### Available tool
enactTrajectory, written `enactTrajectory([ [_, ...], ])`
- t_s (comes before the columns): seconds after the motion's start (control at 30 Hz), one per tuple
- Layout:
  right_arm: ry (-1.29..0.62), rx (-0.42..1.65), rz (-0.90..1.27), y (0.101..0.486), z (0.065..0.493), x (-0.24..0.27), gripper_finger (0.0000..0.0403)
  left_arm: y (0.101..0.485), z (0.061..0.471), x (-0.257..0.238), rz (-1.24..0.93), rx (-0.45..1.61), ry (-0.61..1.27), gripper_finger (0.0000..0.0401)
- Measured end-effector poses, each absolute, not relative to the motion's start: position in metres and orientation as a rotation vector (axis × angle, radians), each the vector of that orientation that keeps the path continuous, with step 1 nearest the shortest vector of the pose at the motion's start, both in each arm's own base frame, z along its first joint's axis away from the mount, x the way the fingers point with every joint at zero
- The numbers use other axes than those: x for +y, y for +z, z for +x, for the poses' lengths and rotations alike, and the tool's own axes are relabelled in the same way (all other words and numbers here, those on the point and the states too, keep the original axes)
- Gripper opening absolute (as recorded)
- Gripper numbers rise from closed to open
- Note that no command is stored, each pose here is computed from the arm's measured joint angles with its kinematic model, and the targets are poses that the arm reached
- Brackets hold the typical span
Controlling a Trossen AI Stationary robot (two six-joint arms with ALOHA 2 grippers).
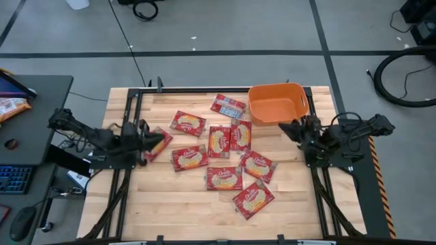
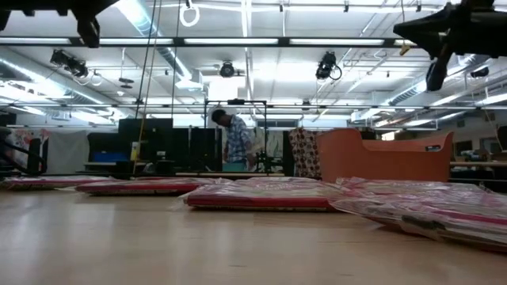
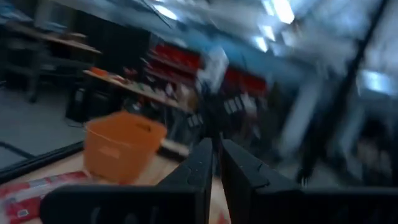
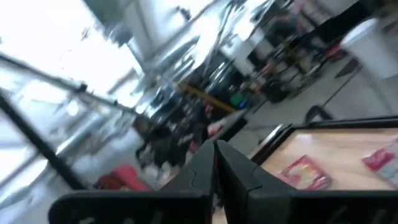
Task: Sort popcorn bags into baskets
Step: Put the red popcorn bag into the orange bin
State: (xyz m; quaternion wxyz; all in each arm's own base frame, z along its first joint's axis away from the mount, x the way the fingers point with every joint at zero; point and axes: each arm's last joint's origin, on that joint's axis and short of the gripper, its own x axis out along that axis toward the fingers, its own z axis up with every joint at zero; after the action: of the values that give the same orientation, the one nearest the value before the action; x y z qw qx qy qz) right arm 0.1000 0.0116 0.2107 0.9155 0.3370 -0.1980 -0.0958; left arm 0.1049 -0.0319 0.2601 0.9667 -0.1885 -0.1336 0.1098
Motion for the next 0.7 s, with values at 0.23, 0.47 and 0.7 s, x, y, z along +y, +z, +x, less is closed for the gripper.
enactTrajectory([
  [0.23,-0.257,-0.233,0.677,0.222,0.118,0.009,0.0023,0.270,0.099,-0.020,-0.641,-0.434,0.448,0.0036],
  [0.47,-0.249,-0.172,0.711,0.242,0.142,0.005,0.0023,0.270,0.100,-0.018,-0.815,-0.490,0.457,0.0036],
  [0.7,-0.158,-0.343,0.776,0.268,0.155,0.002,0.0023,0.269,0.100,-0.018,-0.848,-0.497,0.451,0.0036],
])
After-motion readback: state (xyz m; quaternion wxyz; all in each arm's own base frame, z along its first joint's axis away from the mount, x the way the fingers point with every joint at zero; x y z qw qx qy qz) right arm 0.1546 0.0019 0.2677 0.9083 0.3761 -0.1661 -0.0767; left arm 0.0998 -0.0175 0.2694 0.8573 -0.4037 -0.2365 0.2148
